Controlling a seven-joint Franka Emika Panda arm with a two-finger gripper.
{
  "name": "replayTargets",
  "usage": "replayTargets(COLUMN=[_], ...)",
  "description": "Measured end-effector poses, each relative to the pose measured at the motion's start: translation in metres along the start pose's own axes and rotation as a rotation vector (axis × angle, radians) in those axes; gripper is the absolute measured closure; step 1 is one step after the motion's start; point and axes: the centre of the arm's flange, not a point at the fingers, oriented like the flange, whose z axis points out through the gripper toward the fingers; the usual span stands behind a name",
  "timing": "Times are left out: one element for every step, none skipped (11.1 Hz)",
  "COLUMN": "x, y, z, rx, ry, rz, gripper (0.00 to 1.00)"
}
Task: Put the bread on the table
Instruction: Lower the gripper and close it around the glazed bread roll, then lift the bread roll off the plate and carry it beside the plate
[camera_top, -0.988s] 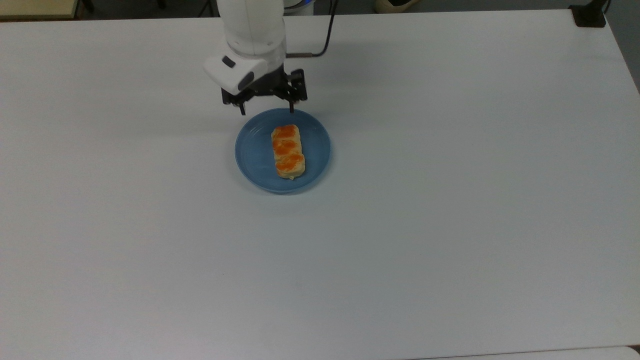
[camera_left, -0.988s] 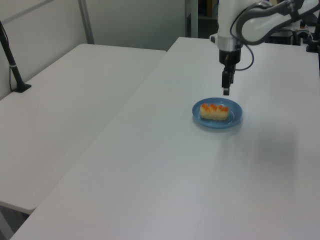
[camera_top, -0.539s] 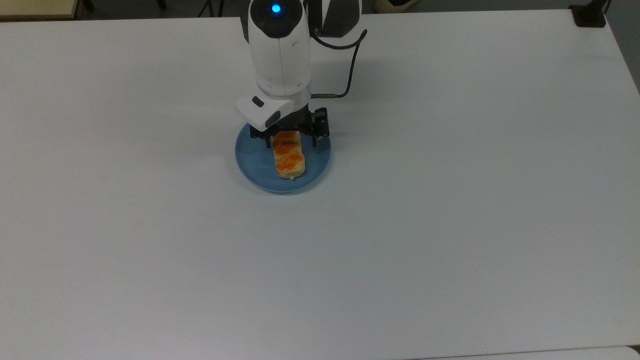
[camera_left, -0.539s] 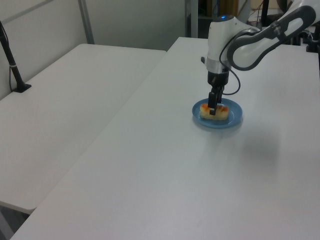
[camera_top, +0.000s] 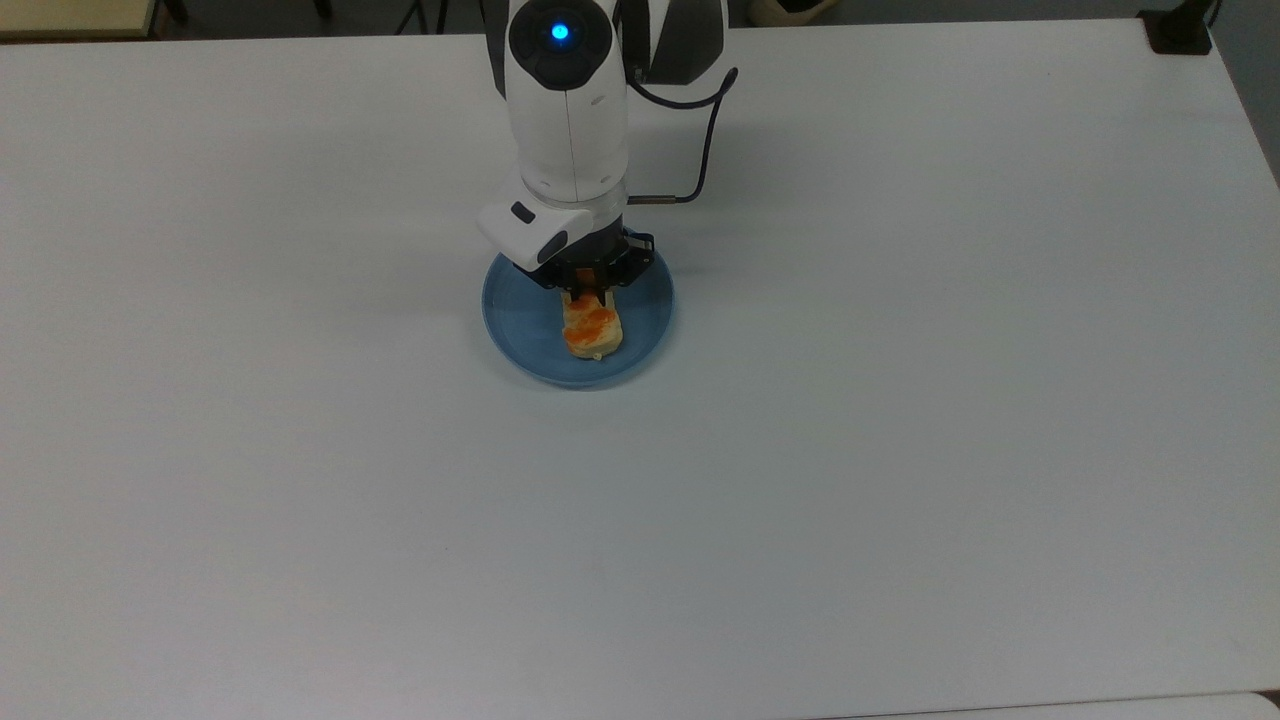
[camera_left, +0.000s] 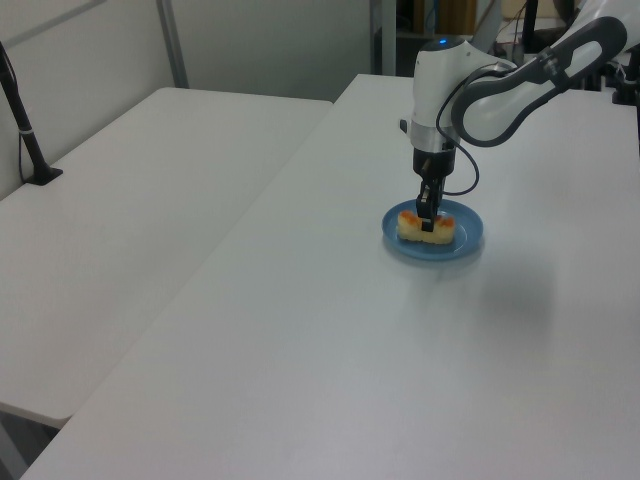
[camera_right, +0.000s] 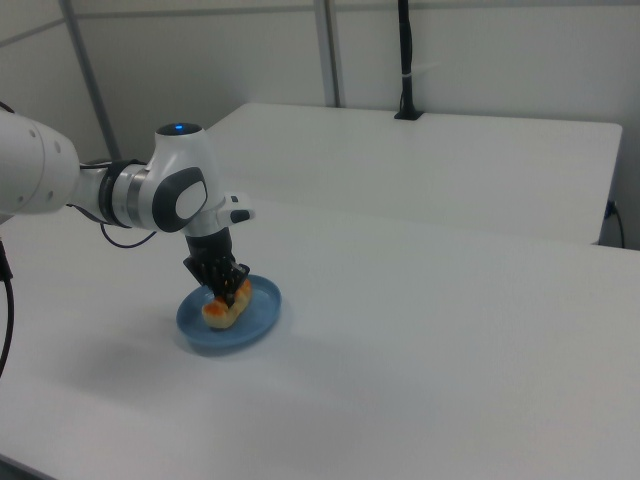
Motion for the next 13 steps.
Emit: replayTargets(x=[0.001, 0.003, 0.005, 0.009, 0.011, 0.014, 0.016, 0.014, 0.009, 0.002, -0.003, -0.004, -0.004], y=[0.001, 0.001, 0.0, -0.004, -0.013, -0.028, -0.05, -0.078, -0.11, -0.141, -0.167, -0.188, -0.204], z=[-0.003, -0.01, -0.021, -0.034, -0.048, -0.063, -0.075, -0.082, -0.083, -0.081, -0.075, -0.067, -0.054], rx=[0.0, 0.0, -0.001, -0.002, 0.0, 0.006, 0.016, 0.027, 0.032, 0.035, 0.036, 0.037, 0.02], ry=[0.006, 0.018, 0.02, 0.012, 0.005, 0.005, 0.014, 0.023, 0.024, 0.018, 0.01, 0.0, -0.01], rz=[0.002, 0.002, 0.001, -0.005, -0.019, -0.02, -0.013, -0.014, -0.016, -0.007, 0.01, 0.027, 0.039], gripper=[0.83, 0.83, 0.83, 0.83, 0.83, 0.83, 0.83, 0.83, 0.83, 0.83, 0.83, 0.83, 0.83])
